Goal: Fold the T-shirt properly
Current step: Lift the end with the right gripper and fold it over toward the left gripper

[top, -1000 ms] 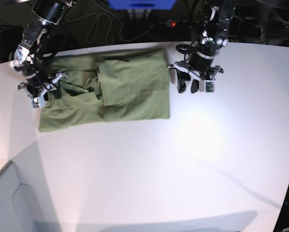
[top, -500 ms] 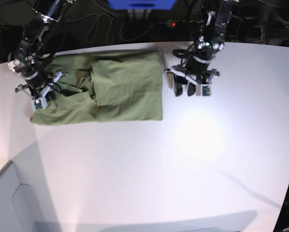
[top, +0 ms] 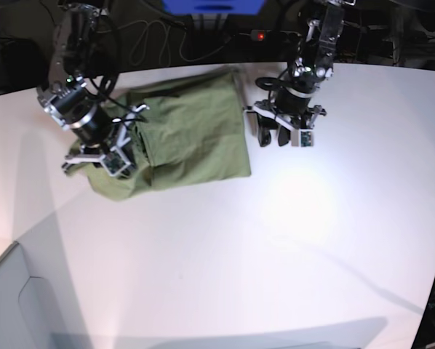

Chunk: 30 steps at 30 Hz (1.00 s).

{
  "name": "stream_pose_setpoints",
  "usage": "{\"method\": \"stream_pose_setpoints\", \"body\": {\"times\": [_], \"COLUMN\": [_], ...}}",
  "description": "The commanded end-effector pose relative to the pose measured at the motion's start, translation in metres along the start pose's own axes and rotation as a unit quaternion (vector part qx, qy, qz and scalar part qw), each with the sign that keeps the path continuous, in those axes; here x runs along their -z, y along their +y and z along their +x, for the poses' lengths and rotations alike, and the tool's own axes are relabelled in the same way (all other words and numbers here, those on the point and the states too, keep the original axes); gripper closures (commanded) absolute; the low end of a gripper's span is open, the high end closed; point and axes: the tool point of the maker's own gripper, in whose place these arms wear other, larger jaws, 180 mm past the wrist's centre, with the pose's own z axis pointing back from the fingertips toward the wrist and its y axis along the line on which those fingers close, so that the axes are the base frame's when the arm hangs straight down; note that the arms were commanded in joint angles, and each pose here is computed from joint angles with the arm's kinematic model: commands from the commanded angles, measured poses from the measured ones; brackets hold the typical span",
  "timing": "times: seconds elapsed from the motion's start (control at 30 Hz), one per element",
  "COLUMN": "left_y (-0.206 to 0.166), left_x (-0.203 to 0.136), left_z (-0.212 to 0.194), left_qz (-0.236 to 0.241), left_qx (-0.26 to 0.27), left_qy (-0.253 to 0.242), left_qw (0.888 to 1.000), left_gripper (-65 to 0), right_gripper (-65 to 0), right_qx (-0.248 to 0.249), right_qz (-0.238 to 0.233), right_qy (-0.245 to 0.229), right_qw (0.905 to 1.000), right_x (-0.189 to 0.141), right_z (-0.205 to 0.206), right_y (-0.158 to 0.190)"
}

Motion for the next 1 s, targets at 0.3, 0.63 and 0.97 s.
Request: {"method": "stream_pose_setpoints", "body": {"times": [0.3,0.63,0.97], "left_y": [-0.002,0.000,0.005], "left_x": [0.001,0.001,-0.019], "left_z": [0.014,0.015,0.021], "left_qz": [-0.004,-0.002,0.006], "left_qx": [0.003,0.006,0.001], "left_qy": [-0.021,-0.022,-0.036], "left_qw": [1.000,1.000,0.999], "left_gripper": [-25.0,-25.0,-24.7], "right_gripper": [0.0,0.0,0.0], "right_qx": [-0.068,-0.120,-0.121], "right_qz": [0.145,0.205,0.151], "right_qy": [-0.059,-0.014,-0.075], "right_qw": [0.9853,0.9714,0.9783], "right_x": [0.028,0.048,0.030], "right_z": [0.048,0.028,0.072], "right_y": [0.096,0.143,0.117]}}
